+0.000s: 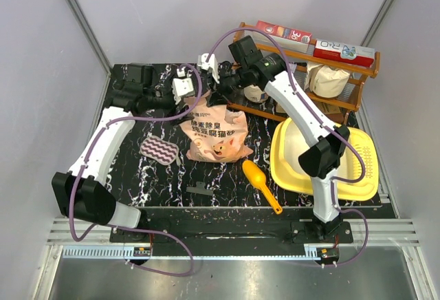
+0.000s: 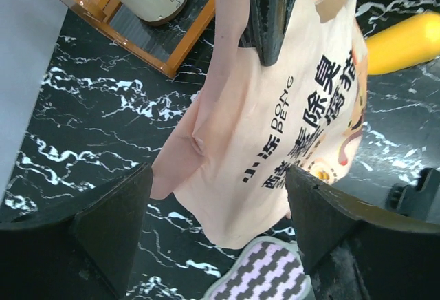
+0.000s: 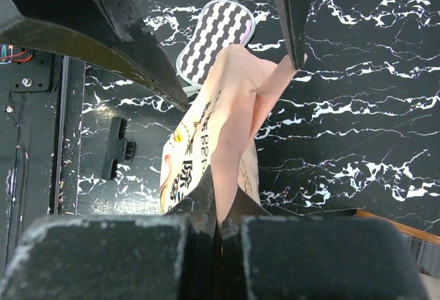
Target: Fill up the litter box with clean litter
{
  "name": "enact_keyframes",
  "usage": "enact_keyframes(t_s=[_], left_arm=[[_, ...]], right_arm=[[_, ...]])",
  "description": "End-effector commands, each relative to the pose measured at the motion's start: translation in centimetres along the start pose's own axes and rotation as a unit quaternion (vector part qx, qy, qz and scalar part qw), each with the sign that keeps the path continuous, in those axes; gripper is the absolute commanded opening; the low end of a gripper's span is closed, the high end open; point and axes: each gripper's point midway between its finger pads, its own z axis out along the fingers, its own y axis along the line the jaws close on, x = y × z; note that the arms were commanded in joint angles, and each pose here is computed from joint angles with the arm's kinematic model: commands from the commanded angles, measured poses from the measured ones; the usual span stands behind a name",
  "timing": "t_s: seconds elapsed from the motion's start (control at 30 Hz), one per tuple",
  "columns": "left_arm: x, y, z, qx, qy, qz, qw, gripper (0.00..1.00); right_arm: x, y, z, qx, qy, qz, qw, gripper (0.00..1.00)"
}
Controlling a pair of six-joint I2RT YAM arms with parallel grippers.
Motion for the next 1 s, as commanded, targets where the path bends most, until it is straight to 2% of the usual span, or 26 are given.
enact_keyframes(t_s=[0.0, 0.17, 0.47, 0.6, 0.63, 0.67, 0.73, 0.77, 0.83, 0.87, 0.9, 0.93, 0.97], left_arm=[[-1.7, 2.1, -0.5, -0.027, 0.001, 0.100, 0.995, 0.82], [-3.2, 2.2, -1.4, -0.035, -0.014, 0.153, 0.988, 0.82], [-2.8, -2.5, 2.3, 0.092, -0.020, 0.174, 0.980, 0.80], [-2.3, -4.1, 3.9, 0.122, -0.018, 0.172, 0.977, 0.75], [-1.9, -4.3, 4.0, 0.125, -0.012, 0.172, 0.977, 0.72], [-1.8, -4.6, 4.2, 0.127, -0.009, 0.174, 0.976, 0.62], [-1.3, -4.3, 4.1, 0.121, 0.004, 0.174, 0.977, 0.48], [-1.1, -4.0, 4.1, 0.116, 0.009, 0.175, 0.978, 0.30], [-0.8, -3.5, 3.9, 0.104, 0.027, 0.182, 0.977, 0.07], [-0.6, -3.3, 3.7, 0.099, 0.033, 0.186, 0.977, 0.00], [-0.4, -3.1, 3.5, 0.094, 0.040, 0.189, 0.977, 0.00], [-0.4, -2.8, 3.3, 0.086, 0.047, 0.188, 0.977, 0.00], [-0.6, -2.5, 3.1, 0.080, 0.050, 0.186, 0.978, 0.00]], right_arm=[[-4.4, 1.3, -2.3, 0.005, -0.050, -0.078, 0.996, 0.00], [-3.8, 2.2, -2.9, 0.005, -0.046, -0.079, 0.996, 0.00], [-4.1, 2.1, -3.0, 0.019, -0.060, -0.070, 0.996, 0.00], [-3.8, 1.7, -2.8, 0.025, -0.058, -0.058, 0.996, 0.00], [-3.6, 1.7, -2.8, 0.027, -0.055, -0.057, 0.997, 0.00], [-3.5, 1.6, -2.8, 0.030, -0.053, -0.058, 0.996, 0.00], [-3.0, 1.3, -3.0, 0.042, -0.043, -0.062, 0.996, 0.00], [-2.9, 1.1, -3.1, 0.047, -0.040, -0.064, 0.996, 0.00], [-2.4, 0.0, -3.7, 0.076, -0.034, -0.054, 0.995, 0.17], [-2.3, -0.5, -3.9, 0.088, -0.033, -0.047, 0.994, 0.25], [-2.3, -0.7, -4.4, 0.102, -0.038, -0.020, 0.994, 0.30], [-2.7, -2.3, -5.2, 0.141, -0.044, -0.009, 0.989, 0.42], [-2.7, -3.5, -6.2, 0.169, -0.050, 0.011, 0.984, 0.46]])
